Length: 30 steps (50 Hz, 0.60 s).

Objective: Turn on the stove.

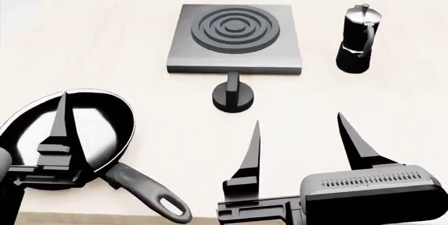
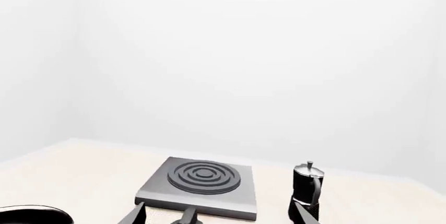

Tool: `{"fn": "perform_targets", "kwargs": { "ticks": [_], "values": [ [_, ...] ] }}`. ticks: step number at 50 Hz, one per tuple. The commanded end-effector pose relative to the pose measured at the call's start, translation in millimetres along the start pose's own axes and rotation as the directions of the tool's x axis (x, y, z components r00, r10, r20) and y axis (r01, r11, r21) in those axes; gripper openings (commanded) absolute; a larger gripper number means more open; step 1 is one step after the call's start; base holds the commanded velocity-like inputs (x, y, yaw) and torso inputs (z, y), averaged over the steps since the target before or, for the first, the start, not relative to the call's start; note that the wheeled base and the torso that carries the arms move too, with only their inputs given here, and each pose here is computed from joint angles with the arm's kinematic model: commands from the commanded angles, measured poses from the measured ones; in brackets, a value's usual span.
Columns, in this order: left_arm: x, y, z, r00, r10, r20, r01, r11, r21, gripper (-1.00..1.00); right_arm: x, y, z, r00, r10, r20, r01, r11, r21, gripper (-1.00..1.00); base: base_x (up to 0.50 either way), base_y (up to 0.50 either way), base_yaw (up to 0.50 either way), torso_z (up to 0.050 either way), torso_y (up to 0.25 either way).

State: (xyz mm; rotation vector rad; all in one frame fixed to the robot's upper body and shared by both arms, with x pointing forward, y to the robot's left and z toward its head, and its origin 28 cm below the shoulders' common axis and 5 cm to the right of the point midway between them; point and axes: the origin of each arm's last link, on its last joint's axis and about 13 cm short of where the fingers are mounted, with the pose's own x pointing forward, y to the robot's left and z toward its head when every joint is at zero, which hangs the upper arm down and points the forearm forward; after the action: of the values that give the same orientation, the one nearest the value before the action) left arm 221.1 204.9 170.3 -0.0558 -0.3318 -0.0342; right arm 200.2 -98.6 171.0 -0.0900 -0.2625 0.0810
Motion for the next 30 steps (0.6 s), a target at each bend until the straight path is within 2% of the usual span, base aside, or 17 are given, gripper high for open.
{"fn": "perform_targets", "kwargs": {
  "ticks": [1, 16, 30],
  "values": [
    [0.0, -0.1, -0.2, 1.0, -0.002, -0.002, 0.002, 1.0, -0.006, 1.0, 0.2, -0.1, -0.1, 1.0, 0.0, 0.003, 0.0, 1.0, 0.0, 1.0, 0.0, 0.16, 0.0, 0.0, 0.0],
    [0.9, -0.6, -3.1, 1.0, -0.005, -0.008, 0.005, 1.0, -0.01, 1.0, 0.4, -0.6, -0.9, 1.0, 0.002, 0.001, -0.002, 1.0, -0.005, 1.0, 0.0, 0.15, 0.0, 0.0, 0.0],
    [-0.3, -1.3, -0.3, 1.0, -0.004, -0.001, 0.004, 1.0, 0.001, 1.0, 1.2, 0.3, -0.8, 1.0, 0.002, 0.001, -0.002, 1.0, 0.001, 1.0, 0.0, 0.0, 0.0, 0.0, 0.0]
  ]
}}
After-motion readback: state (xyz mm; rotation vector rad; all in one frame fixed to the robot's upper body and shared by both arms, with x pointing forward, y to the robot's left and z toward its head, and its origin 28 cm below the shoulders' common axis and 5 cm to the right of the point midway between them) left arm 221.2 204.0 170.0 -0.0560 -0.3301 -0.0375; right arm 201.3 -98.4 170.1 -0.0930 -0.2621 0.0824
